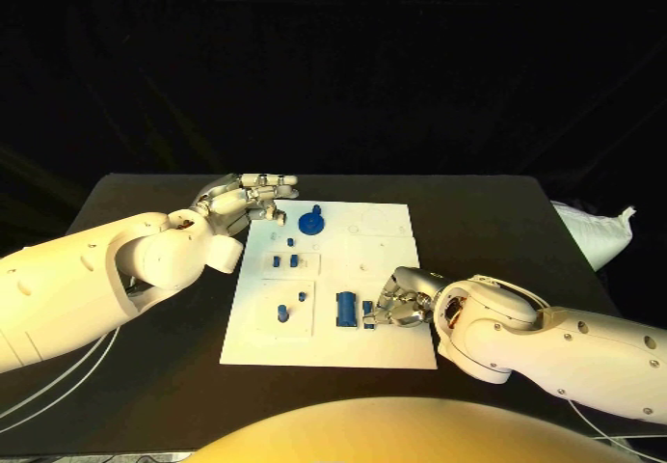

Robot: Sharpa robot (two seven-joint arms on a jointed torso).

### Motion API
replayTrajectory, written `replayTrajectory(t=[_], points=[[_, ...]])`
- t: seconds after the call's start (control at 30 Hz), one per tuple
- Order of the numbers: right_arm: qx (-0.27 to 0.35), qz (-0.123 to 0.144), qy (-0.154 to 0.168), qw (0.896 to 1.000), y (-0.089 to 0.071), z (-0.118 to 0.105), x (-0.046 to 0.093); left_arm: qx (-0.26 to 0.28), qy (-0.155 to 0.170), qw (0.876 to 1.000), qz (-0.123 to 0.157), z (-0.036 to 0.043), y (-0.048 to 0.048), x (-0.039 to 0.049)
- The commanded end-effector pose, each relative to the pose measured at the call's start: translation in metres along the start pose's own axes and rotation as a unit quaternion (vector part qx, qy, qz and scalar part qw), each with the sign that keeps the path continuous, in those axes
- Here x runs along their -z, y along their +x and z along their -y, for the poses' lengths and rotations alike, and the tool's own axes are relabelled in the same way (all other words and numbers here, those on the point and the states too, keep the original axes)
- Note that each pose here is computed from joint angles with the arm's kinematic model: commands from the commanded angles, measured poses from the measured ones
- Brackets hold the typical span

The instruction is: Assemble the parts on the task board

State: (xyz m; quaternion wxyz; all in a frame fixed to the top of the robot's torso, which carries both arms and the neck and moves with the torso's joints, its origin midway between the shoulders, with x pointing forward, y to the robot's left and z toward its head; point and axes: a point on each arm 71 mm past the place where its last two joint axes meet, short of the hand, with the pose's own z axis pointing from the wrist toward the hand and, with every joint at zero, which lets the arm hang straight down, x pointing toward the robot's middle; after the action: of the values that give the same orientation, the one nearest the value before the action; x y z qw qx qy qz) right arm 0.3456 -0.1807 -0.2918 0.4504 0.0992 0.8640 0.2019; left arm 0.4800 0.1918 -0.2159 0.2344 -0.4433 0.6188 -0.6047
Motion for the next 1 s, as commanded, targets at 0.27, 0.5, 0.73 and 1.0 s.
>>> replayTrajectory(t=[0.27,0.5,0.73,1.0], points=[[0.021,-0.003,-0.004,1.0,0.002,0.002,-0.005,0.0,0.001,1.0,-0.013,0.0002,0.0027,-0.0012],[0.019,0.001,-0.007,1.0,0.004,0.0,-0.007,0.0,0.001,1.0,-0.012,0.0001,0.0025,-0.0016],[-0.012,0.03,-0.032,0.999,-0.001,-0.003,-0.003,-0.001,0.002,1.0,-0.01,-0.0004,0.0014,-0.0017],[-0.103,0.061,-0.079,0.99,-0.021,0.004,-0.002,0.0,0.001,1.0,0.003,-0.0041,-0.005,-0.0022]])
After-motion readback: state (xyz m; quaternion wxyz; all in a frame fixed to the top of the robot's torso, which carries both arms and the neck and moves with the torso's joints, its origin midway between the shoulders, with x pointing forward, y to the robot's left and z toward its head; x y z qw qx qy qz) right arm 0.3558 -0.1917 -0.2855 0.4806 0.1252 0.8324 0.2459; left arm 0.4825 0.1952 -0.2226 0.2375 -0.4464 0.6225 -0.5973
